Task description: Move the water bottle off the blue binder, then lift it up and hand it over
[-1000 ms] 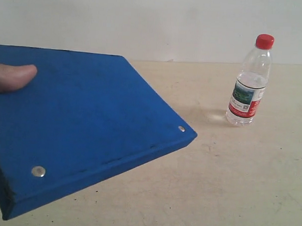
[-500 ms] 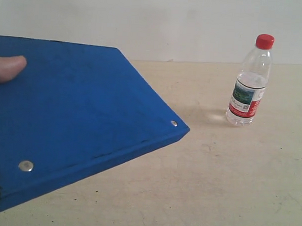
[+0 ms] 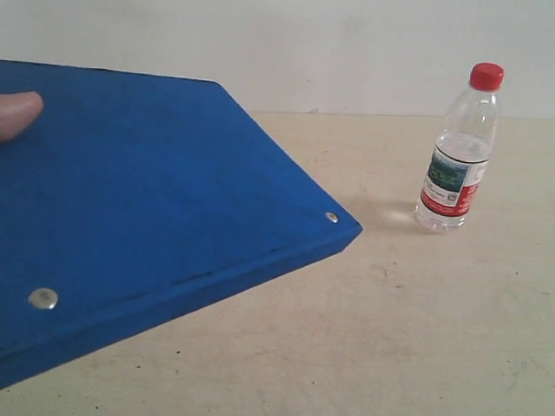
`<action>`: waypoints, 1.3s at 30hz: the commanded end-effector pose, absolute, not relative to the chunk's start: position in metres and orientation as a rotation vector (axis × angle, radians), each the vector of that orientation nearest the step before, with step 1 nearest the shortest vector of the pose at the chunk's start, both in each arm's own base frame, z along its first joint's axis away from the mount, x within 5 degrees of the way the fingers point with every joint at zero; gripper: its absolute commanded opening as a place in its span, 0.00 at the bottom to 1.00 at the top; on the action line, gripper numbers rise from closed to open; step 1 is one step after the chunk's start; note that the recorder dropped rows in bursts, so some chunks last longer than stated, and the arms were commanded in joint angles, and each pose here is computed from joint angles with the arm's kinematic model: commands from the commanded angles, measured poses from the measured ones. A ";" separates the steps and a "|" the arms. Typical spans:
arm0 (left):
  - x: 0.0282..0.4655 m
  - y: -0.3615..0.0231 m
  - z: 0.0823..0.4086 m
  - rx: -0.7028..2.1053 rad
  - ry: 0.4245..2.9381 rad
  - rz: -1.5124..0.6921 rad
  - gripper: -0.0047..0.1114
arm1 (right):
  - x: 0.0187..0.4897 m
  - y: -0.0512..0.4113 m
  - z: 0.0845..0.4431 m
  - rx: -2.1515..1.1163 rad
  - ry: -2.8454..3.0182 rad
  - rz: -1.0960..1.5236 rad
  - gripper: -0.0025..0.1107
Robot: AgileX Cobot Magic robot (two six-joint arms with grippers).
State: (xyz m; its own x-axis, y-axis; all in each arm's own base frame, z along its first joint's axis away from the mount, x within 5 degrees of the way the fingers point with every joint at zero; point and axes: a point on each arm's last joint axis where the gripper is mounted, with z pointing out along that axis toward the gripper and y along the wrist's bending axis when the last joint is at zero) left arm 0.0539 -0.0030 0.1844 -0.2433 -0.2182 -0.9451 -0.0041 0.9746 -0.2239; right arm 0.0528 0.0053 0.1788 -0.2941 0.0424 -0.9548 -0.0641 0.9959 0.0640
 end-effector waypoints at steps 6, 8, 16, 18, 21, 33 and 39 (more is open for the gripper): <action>0.053 -0.004 0.182 0.060 1.834 -0.034 0.08 | 0.053 0.005 0.180 -0.013 1.855 0.109 0.02; 0.053 -0.003 0.181 0.052 1.837 -0.029 0.08 | 0.053 0.005 0.180 -0.012 1.853 0.109 0.02; 0.053 0.000 0.180 -0.136 1.844 -0.038 0.08 | 0.053 0.005 0.180 -0.012 1.853 0.109 0.02; 0.053 -0.001 0.180 -0.122 1.845 -0.043 0.08 | 0.053 0.005 0.180 -0.012 1.853 0.109 0.02; 0.053 -0.002 0.180 -0.093 1.847 -0.055 0.08 | 0.053 0.005 0.180 -0.012 1.853 0.109 0.02; 0.053 -0.003 0.181 -0.067 1.841 -0.053 0.08 | 0.053 0.005 0.180 -0.012 1.853 0.109 0.02; 0.053 -0.003 0.181 -0.067 1.841 -0.053 0.08 | 0.053 0.005 0.180 -0.012 1.853 0.109 0.02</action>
State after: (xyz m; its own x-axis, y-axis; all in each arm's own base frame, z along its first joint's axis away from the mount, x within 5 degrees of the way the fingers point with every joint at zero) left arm 0.0533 -0.0020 0.1816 -0.2677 -0.0724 -0.9608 -0.0265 0.9974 -0.0677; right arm 0.0527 0.0054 0.1788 -0.2943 0.0460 -0.9546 -0.0644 0.9956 0.0679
